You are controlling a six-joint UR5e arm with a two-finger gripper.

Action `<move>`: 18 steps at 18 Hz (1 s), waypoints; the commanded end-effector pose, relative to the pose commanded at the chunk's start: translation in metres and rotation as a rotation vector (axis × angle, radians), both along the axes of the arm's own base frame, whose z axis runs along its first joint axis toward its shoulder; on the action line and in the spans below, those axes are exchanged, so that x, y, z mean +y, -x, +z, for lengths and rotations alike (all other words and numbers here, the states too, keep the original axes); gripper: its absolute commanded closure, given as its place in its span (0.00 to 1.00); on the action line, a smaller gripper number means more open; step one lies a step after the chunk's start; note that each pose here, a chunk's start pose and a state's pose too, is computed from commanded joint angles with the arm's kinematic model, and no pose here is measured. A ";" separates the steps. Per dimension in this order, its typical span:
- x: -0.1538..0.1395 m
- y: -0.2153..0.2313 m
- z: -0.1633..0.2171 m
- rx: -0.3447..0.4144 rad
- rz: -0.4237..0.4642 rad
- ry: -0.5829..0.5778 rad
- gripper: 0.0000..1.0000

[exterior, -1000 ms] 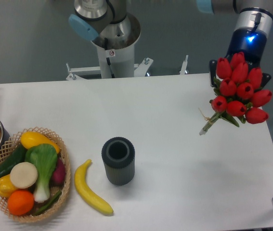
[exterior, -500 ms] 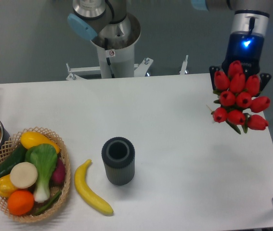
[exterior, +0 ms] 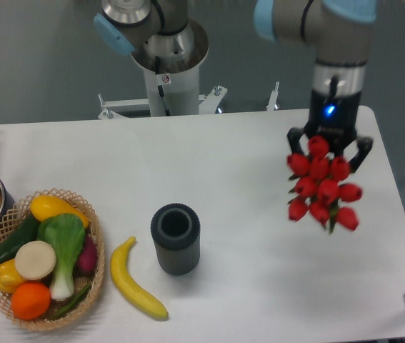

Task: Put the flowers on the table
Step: 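Carry the red tulips toward the black cup and lower them to the table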

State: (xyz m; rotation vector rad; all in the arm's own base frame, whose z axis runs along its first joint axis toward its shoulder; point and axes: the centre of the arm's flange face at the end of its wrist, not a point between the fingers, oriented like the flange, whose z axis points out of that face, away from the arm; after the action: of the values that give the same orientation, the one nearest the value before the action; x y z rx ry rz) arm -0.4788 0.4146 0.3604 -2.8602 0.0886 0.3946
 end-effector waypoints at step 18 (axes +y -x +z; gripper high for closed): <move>0.058 0.003 -0.139 -0.014 -0.035 0.360 0.53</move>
State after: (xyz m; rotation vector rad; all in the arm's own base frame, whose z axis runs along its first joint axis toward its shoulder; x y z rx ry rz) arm -0.4822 0.4728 0.2210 -3.2088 0.2279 0.3852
